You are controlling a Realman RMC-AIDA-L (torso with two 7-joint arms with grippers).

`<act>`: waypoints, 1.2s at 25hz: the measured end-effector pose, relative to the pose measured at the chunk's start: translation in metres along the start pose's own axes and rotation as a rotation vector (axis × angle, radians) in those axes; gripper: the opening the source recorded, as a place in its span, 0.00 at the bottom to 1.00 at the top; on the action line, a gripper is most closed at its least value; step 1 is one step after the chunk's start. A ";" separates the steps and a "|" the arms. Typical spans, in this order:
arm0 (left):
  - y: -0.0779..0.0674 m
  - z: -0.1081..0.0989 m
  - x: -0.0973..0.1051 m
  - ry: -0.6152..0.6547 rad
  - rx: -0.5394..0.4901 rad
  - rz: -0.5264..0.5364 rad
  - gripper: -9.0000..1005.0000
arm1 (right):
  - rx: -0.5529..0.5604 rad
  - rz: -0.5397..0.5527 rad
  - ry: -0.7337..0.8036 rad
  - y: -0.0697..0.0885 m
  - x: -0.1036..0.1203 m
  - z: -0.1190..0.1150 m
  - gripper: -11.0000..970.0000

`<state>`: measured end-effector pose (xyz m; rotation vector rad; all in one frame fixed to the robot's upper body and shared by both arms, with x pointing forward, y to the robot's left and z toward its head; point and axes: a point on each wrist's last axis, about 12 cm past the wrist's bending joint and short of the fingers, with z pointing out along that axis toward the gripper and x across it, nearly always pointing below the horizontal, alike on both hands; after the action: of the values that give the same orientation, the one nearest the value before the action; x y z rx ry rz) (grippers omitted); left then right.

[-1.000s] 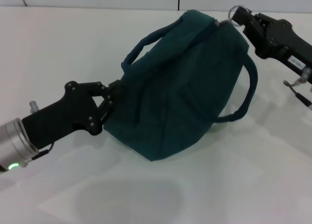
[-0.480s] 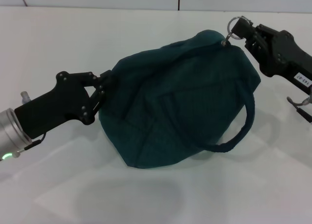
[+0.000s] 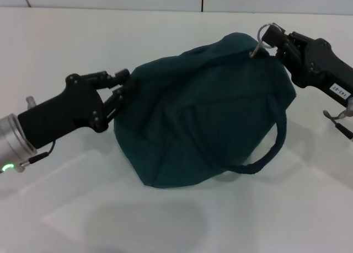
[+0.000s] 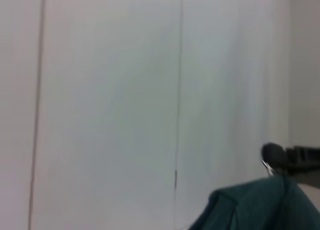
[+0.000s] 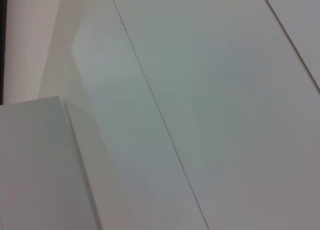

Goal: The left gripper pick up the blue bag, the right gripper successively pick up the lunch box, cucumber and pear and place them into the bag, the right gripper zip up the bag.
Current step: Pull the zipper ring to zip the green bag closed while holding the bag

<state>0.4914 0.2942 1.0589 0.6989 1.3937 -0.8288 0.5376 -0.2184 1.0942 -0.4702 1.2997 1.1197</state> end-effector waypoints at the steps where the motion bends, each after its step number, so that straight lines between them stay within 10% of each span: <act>1: 0.001 0.000 -0.001 -0.006 -0.007 -0.021 0.11 | 0.001 0.000 0.001 0.000 0.000 0.000 0.08; 11: 0.007 -0.006 -0.014 -0.047 -0.011 -0.111 0.49 | 0.010 0.001 0.003 -0.001 0.001 -0.002 0.08; 19: 0.030 0.008 -0.063 0.112 0.169 -0.284 0.55 | 0.001 -0.002 -0.001 -0.001 -0.001 -0.001 0.08; 30: 0.046 0.078 -0.102 0.544 0.250 -0.419 0.56 | -0.007 -0.027 -0.006 0.000 -0.001 0.002 0.09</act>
<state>0.5737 0.2633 1.1632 0.8800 1.9898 -1.2142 0.5387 -0.2170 1.0956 -0.4880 1.2811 1.1029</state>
